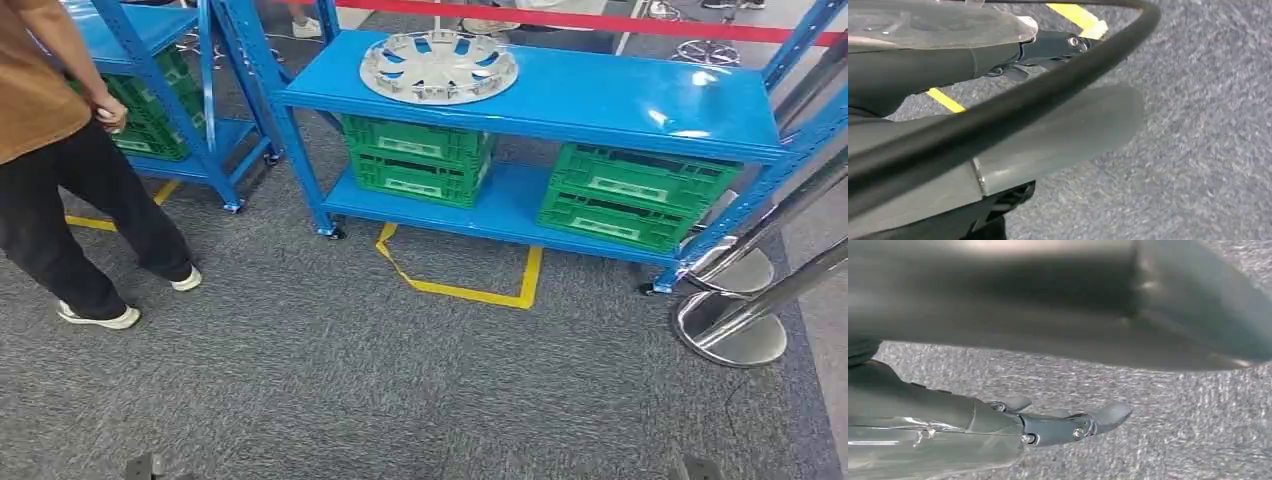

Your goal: Take the parts from the cabinet and place them on the table.

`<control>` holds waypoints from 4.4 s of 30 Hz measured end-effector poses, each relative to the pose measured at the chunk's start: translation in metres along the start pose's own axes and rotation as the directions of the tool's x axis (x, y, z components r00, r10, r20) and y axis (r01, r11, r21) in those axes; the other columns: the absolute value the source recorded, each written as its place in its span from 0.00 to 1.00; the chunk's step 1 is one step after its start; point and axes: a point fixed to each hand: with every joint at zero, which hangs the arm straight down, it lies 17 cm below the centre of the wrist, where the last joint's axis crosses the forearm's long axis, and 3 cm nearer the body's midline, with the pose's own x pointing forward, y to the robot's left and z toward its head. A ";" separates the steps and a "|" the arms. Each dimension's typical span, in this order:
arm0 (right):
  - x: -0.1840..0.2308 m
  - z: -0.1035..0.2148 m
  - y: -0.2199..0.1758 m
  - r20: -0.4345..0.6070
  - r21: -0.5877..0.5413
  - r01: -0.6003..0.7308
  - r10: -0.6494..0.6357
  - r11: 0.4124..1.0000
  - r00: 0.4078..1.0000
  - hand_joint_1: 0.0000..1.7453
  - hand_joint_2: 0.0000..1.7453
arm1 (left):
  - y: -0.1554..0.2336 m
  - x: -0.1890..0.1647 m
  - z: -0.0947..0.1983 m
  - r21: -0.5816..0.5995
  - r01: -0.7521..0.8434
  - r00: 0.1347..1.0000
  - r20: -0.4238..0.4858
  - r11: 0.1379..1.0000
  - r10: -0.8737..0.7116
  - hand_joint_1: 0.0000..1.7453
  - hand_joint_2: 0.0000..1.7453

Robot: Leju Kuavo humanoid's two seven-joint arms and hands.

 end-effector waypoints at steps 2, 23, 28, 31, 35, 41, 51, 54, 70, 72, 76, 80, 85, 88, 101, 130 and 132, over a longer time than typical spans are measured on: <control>0.001 0.000 0.000 0.001 0.000 0.000 0.000 1.000 1.000 0.00 0.00 | 0.000 0.001 0.000 -0.001 0.000 1.000 0.001 1.000 0.000 0.00 0.00; -0.004 0.001 0.008 -0.008 0.009 -0.001 0.001 1.000 1.000 0.00 0.00 | 0.006 0.006 -0.002 0.008 0.001 1.000 0.009 1.000 -0.001 0.00 0.00; -0.002 0.001 0.007 -0.004 0.010 -0.002 0.002 1.000 1.000 0.00 0.00 | 0.007 0.008 -0.002 0.010 0.001 1.000 0.011 1.000 -0.001 0.00 0.00; -0.001 0.001 0.007 -0.003 0.008 -0.002 0.002 1.000 1.000 0.00 0.00 | 0.006 0.005 -0.001 0.009 -0.001 1.000 0.006 1.000 0.001 0.00 0.00; 0.001 0.001 0.017 0.000 0.022 0.004 -0.004 1.000 1.000 0.00 0.00 | 0.014 0.008 -0.002 0.020 0.003 1.000 0.010 1.000 -0.003 0.00 0.00; 0.004 -0.001 0.006 0.009 0.004 0.000 0.000 1.000 1.000 0.00 0.00 | 0.008 0.008 -0.002 0.012 -0.001 1.000 0.011 1.000 0.001 0.00 0.00; 0.003 -0.001 0.003 0.009 -0.002 0.005 -0.005 1.000 1.000 0.00 0.00 | 0.003 0.002 -0.001 0.007 -0.005 1.000 0.004 1.000 0.005 0.00 0.00; 0.006 -0.001 0.004 0.018 0.003 0.007 -0.007 1.000 1.000 0.00 0.00 | 0.004 0.004 -0.001 0.010 -0.004 1.000 0.006 1.000 0.004 0.00 0.00; 0.007 -0.001 0.006 0.026 0.009 0.017 -0.017 1.000 1.000 0.00 0.00 | 0.006 0.004 -0.001 0.013 -0.001 1.000 0.005 1.000 0.001 0.00 0.00; 0.008 -0.001 0.006 0.027 0.010 0.017 -0.017 1.000 0.999 0.00 0.00 | 0.006 0.004 -0.001 0.013 -0.001 1.000 0.005 1.000 0.001 0.00 0.00; 0.008 -0.001 0.007 0.027 0.018 0.018 -0.019 1.000 0.999 0.00 0.00 | 0.007 0.003 -0.001 0.015 -0.001 1.000 0.003 1.000 0.001 0.00 0.00; 0.006 0.000 0.008 0.022 0.020 0.014 -0.014 1.000 1.000 0.00 0.00 | 0.007 0.001 -0.001 0.016 -0.001 1.000 0.000 1.000 0.001 0.00 0.00; 0.006 0.000 0.005 0.022 0.017 0.008 -0.008 1.000 1.000 0.00 0.00 | 0.002 0.002 -0.001 0.009 -0.004 1.000 0.001 1.000 0.004 0.00 0.00; 0.006 0.000 0.007 0.021 0.021 0.005 -0.005 1.000 1.000 0.00 0.00 | 0.007 0.000 0.000 0.015 -0.002 1.000 -0.001 1.000 0.002 0.00 0.00; 0.009 -0.001 0.008 0.025 0.026 -0.010 0.009 1.000 1.000 0.00 0.00 | 0.006 0.004 -0.001 0.014 -0.001 1.000 0.004 1.000 0.001 0.00 0.00; 0.012 -0.002 0.008 0.033 0.019 -0.011 0.011 1.000 0.999 0.00 0.00 | 0.006 0.004 -0.002 0.009 -0.002 1.000 -0.002 1.000 0.002 0.00 0.00; 0.014 -0.002 0.008 0.038 0.018 -0.011 0.010 1.000 0.999 0.00 0.00 | 0.007 0.002 -0.001 0.011 -0.001 1.000 -0.007 1.000 0.001 0.00 0.00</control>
